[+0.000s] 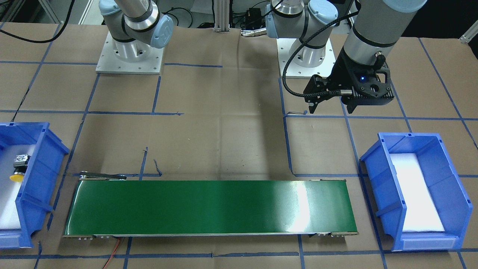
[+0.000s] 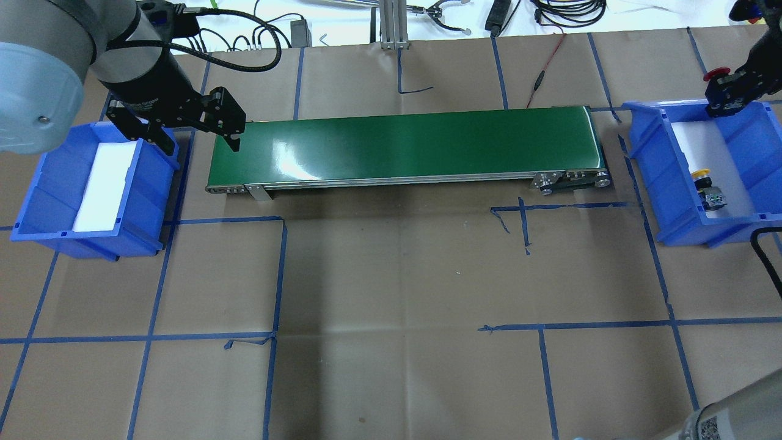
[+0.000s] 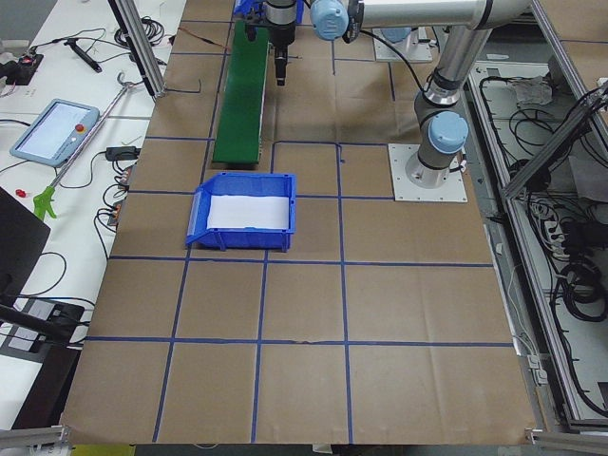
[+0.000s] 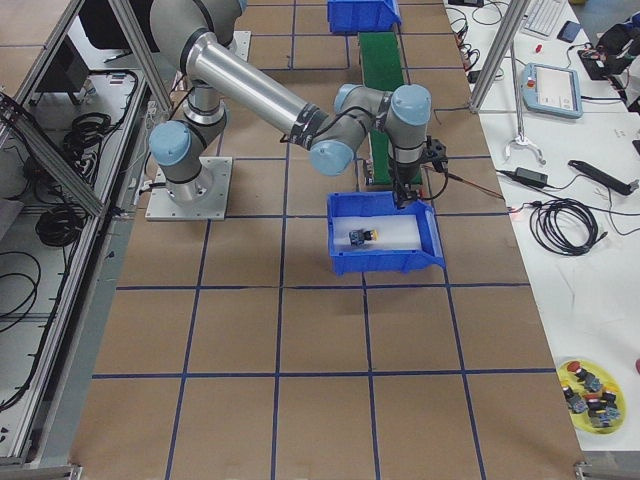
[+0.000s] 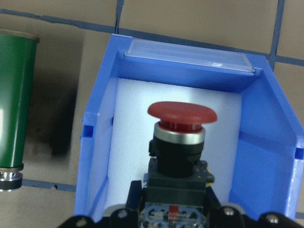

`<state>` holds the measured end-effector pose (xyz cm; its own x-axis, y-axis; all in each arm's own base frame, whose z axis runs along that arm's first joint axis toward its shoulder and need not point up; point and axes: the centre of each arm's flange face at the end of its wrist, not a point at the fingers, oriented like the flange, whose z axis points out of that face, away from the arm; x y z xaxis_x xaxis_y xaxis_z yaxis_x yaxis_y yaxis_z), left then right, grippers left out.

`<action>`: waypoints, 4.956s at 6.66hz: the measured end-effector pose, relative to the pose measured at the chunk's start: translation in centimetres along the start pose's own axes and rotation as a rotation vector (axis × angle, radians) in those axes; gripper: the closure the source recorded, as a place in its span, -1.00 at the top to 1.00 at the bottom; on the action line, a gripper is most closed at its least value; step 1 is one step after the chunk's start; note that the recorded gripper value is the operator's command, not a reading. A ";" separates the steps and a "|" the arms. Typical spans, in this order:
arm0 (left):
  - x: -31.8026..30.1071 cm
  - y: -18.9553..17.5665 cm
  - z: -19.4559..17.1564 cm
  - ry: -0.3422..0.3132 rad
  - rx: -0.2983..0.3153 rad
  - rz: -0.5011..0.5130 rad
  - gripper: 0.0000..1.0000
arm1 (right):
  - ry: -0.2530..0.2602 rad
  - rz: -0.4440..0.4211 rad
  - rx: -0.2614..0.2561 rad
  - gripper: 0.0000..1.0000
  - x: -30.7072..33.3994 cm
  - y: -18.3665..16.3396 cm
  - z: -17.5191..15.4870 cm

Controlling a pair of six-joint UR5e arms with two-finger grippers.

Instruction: Transport two buttons from left to right

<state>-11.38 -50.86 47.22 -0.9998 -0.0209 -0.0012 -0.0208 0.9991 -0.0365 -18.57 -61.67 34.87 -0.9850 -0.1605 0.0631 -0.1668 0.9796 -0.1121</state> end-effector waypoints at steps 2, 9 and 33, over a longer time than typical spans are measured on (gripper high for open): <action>0.0 0.0 0.0 0.000 0.001 0.000 1.00 | -0.021 -0.034 -0.003 -0.97 1.8 -0.1 4.6; 0.0 -0.1 -0.1 0.001 0.001 0.001 1.00 | -0.068 -0.057 -0.079 -0.81 1.9 0.5 11.6; 0.0 -0.3 -0.1 0.001 0.002 0.000 1.00 | -0.071 0.178 -0.065 1.00 -35.5 5.8 -17.7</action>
<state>-11.39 -51.14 47.32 -0.9998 -0.0209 -0.0001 -0.0209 0.9990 -0.0385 16.17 -48.16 49.55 -0.9997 0.0100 -0.0226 0.0112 0.9986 -0.0512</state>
